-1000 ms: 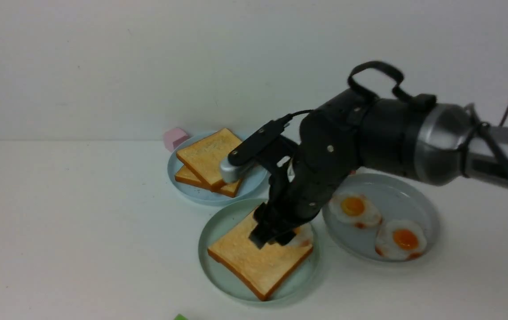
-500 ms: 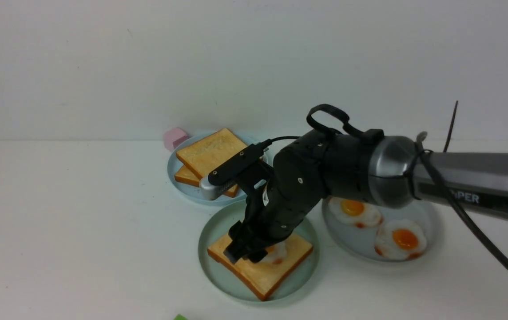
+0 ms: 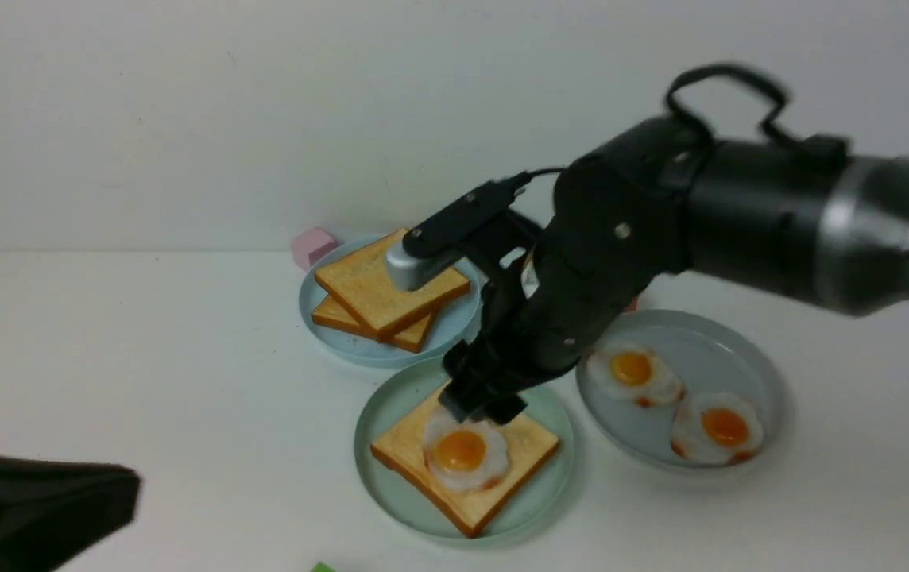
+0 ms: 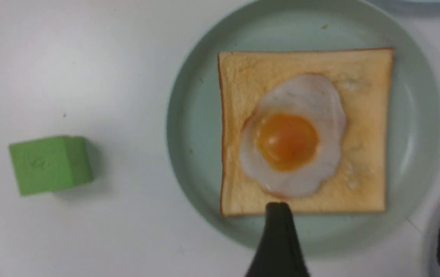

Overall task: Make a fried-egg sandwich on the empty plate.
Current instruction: Use the left arm to grab a slice of bread

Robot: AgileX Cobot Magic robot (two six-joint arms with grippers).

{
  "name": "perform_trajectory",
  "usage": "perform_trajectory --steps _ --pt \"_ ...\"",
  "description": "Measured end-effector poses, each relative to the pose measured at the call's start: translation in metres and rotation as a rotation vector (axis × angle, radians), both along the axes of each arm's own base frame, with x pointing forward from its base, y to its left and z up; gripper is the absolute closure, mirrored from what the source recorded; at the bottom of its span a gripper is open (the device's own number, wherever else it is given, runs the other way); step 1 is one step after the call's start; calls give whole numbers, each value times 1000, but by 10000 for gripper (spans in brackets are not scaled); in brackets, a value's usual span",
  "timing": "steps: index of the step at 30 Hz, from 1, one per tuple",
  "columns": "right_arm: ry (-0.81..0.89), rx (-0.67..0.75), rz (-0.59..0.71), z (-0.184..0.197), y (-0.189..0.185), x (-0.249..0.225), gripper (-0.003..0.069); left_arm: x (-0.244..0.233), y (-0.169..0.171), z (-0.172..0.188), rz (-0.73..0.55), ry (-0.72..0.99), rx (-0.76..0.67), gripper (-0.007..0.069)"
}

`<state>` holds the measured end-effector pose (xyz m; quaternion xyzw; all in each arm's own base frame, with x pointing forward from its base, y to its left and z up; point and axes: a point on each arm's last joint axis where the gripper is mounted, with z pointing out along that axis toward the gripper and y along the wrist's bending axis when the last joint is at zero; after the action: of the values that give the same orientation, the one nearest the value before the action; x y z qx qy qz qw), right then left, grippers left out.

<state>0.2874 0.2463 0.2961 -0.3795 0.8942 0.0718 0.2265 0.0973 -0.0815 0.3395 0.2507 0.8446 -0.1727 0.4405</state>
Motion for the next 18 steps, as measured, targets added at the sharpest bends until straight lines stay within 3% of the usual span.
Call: perform_trajectory --steps 5,7,11,18 --pt "18 -31 -52 55 -37 -38 363 52 -37 -23 10 45 142 638" --pt "13 -12 -89 80 -56 -60 503 93 -49 -33 52 81 168 638" --pt "-18 57 -137 103 -75 -82 627 150 -61 -37 47 139 196 638" --pt "-78 140 -163 125 -115 -129 664 247 -103 -64 -93 292 211 638"
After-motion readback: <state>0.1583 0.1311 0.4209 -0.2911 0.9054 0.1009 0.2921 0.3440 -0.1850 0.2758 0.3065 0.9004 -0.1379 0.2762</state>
